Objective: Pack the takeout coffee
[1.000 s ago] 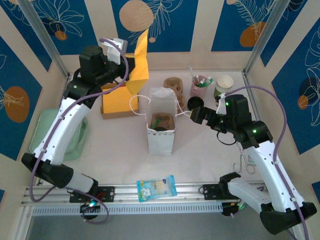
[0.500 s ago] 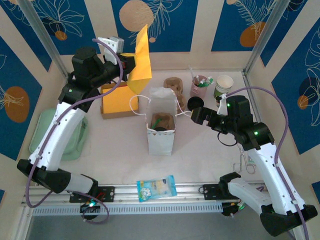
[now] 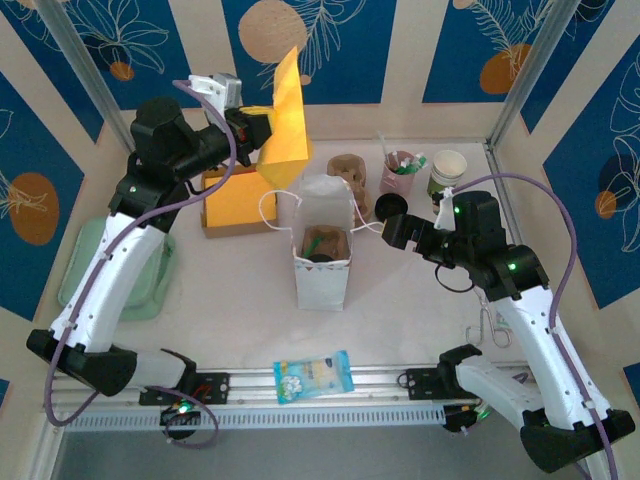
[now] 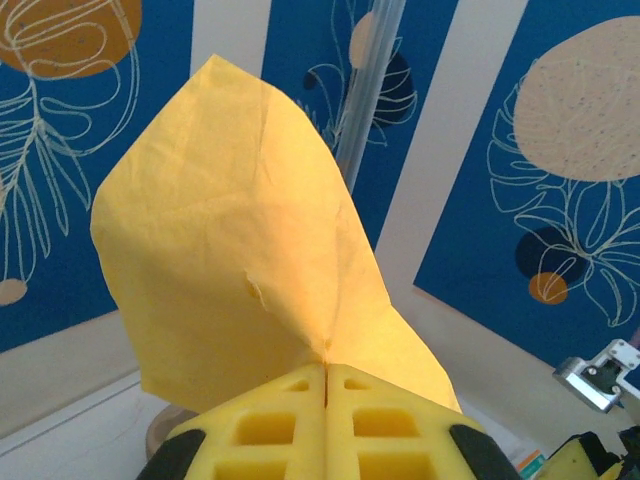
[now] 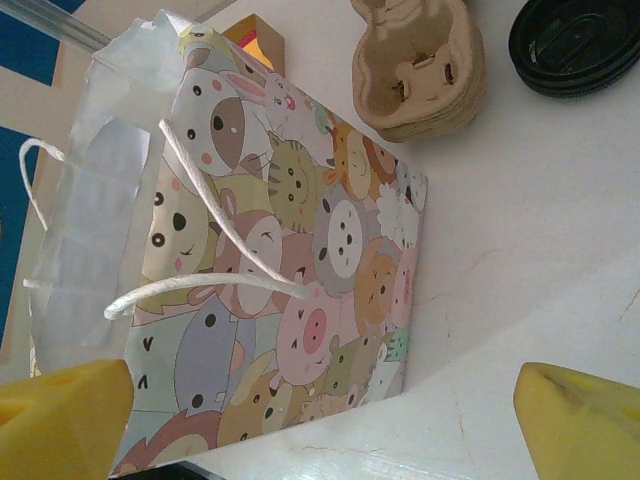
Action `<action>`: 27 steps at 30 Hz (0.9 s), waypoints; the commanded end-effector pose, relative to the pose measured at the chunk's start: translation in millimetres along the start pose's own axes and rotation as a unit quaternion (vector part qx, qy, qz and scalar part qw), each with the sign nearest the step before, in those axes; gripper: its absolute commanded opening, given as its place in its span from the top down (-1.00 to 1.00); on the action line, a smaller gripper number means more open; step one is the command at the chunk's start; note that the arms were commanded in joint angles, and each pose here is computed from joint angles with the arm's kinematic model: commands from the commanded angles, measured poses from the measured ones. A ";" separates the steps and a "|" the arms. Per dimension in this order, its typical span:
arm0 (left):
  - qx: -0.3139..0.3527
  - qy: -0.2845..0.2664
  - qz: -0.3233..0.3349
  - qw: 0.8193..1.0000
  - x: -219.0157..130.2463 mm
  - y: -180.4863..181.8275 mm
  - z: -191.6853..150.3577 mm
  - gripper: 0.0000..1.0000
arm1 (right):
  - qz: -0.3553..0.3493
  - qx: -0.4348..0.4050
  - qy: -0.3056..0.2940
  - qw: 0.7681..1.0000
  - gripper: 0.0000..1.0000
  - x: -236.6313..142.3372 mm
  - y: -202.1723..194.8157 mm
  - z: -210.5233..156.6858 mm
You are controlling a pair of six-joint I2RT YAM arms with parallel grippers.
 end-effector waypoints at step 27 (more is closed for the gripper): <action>-0.018 -0.081 -0.087 0.993 -7.8 -34.6 9.6 1.00 | 0.001 0.005 0.005 1.000 -0.95 1.4 -1.4 -4.9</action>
Point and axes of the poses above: each hand's point on the last joint's axis, 136 mm out from that joint toward the fingers, its own x axis out along the fingers, its own y axis along the line the jaws close on, z = x × y, the point moved 1 cm from there along -x, back along the fingers, and after that the axes turned 11 degrees about x, right-handed, at the moved point
